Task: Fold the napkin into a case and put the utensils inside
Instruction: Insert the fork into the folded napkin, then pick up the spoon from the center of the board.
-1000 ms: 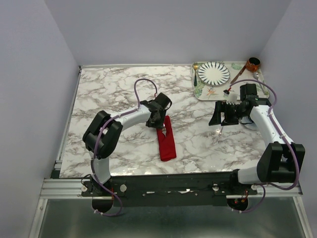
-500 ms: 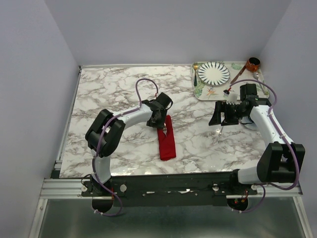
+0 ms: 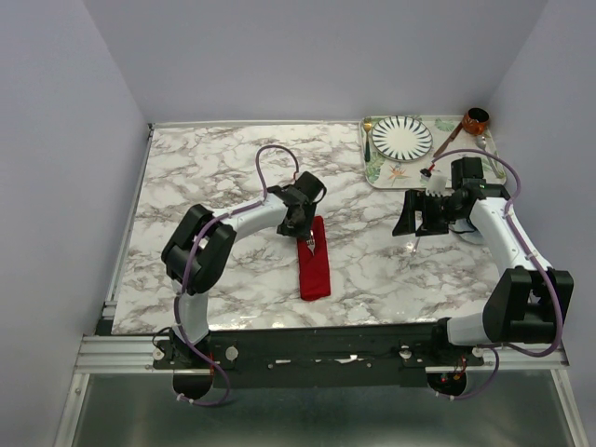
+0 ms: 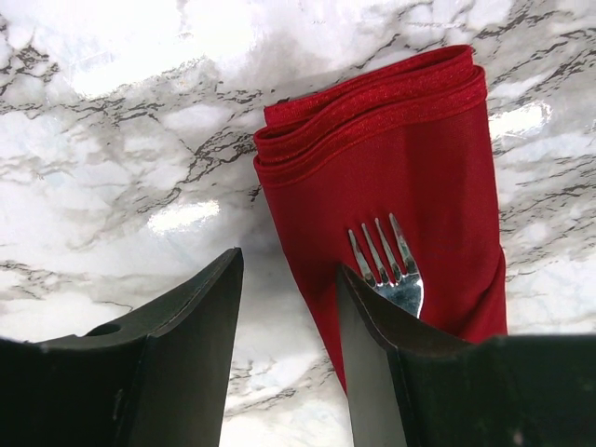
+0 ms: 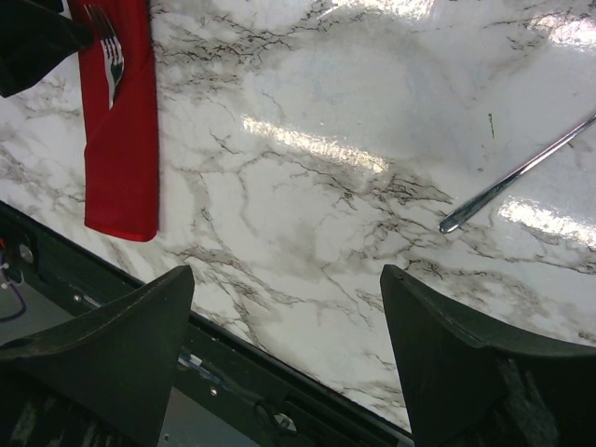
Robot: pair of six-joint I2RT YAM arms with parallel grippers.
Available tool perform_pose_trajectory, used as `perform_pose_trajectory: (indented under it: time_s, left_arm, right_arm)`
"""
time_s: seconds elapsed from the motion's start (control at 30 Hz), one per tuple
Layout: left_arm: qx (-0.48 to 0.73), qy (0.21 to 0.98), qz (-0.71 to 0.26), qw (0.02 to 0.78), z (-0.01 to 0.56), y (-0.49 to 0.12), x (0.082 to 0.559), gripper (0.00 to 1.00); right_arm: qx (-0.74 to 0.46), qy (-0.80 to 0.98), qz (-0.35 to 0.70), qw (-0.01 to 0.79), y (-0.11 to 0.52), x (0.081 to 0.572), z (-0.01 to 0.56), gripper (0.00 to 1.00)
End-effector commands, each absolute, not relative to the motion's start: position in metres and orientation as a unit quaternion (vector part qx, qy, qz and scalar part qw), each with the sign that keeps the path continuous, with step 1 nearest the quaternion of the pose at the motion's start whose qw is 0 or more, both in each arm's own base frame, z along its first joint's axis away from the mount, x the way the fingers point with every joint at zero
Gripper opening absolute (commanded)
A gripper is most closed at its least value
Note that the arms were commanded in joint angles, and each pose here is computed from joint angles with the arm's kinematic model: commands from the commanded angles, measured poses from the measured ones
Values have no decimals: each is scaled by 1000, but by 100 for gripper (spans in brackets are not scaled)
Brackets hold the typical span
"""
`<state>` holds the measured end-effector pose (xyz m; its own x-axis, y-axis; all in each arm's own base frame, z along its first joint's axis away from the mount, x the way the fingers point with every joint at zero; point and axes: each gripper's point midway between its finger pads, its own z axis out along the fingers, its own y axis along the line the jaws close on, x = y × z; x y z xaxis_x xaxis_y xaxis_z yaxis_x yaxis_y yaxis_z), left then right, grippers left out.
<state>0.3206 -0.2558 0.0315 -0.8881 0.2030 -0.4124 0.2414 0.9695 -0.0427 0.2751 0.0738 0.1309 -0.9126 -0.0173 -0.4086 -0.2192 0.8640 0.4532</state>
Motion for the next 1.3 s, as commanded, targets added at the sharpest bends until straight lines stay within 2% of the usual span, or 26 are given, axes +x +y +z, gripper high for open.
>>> perform_pose_trajectory:
  time_s: [0.0,0.7,1.27]
  left_arm:
    - [106,967,-51,225,39,-262,333,54]
    - [104,969,-43,218,31,-260,339,53]
    - [111,967,-77,215,39,-273,337,59]
  right_arm:
    - [-58,943,254,207,72,277,132,90]
    - [-57,944,254,203,72,280,131,90]
    - [-59,945,249,204,70,282,131,90]
